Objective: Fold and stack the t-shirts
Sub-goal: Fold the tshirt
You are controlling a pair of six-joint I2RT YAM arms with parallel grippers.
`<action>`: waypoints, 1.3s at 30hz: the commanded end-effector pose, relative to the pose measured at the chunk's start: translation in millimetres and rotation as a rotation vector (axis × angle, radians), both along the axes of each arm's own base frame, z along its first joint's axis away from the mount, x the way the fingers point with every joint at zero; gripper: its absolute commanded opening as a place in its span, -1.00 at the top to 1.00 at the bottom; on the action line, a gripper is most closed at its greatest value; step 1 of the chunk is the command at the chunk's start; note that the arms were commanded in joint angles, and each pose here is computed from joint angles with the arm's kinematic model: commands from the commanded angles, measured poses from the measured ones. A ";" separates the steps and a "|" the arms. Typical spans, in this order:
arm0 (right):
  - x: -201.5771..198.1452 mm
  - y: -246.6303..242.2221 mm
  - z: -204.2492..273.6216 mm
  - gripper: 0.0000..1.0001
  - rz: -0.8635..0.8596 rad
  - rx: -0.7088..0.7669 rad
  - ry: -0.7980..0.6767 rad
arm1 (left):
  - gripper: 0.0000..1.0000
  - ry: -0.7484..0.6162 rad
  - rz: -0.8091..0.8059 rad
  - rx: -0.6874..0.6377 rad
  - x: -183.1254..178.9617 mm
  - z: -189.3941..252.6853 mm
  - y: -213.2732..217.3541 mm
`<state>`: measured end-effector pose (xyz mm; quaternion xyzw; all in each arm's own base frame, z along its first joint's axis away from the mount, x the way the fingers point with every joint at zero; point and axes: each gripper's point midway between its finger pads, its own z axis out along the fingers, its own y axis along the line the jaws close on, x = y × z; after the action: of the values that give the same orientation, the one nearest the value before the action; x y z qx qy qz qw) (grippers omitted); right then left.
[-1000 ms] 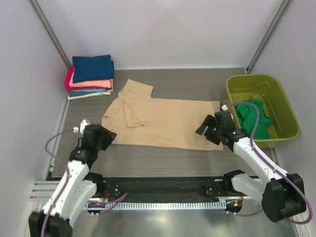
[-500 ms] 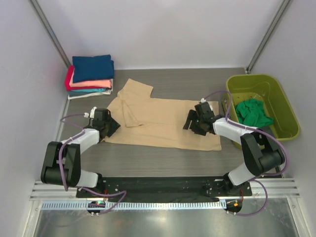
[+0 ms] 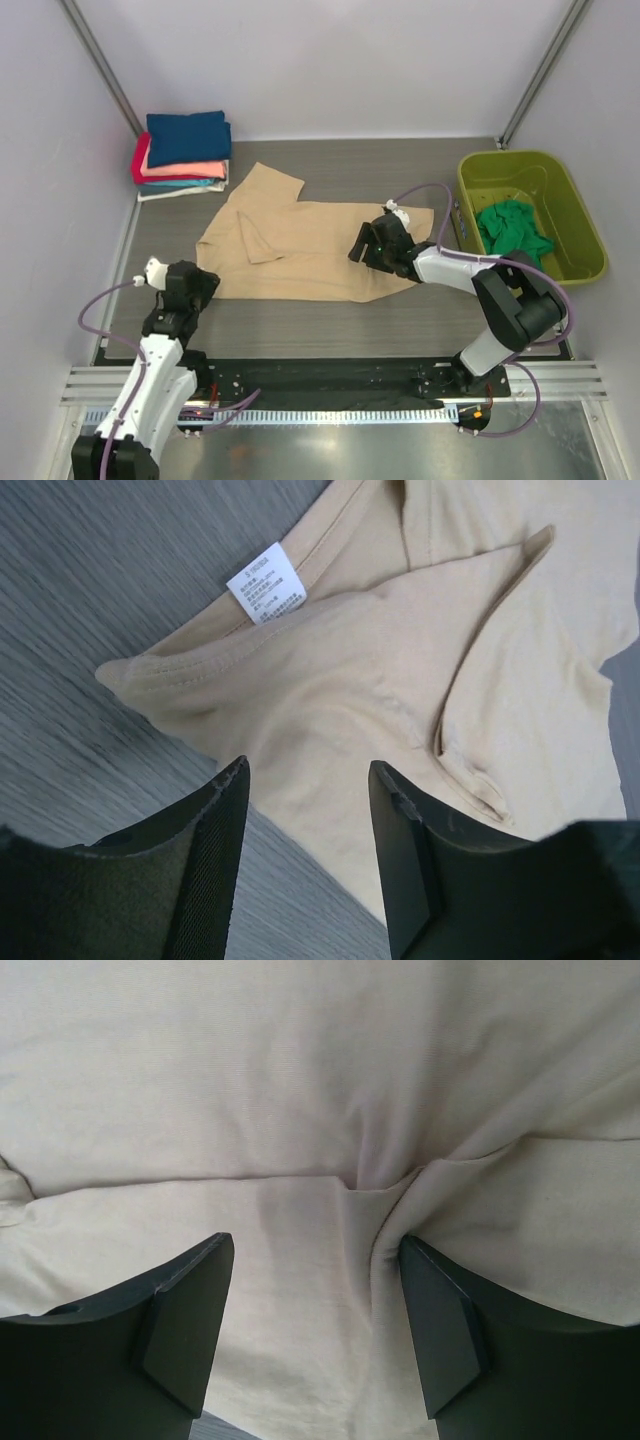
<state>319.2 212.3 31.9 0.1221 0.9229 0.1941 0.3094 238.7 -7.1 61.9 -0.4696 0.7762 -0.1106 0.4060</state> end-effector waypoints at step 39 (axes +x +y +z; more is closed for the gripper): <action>-61.6 -57.0 114.8 -0.63 0.057 -0.188 -0.123 | -0.28 0.096 -0.603 0.524 420.7 -5.0 -90.6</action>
<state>257.0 151.6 143.0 0.0695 0.9198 0.1188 0.3674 651.9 -110.7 36.1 -0.0905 0.9101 -0.0108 0.4042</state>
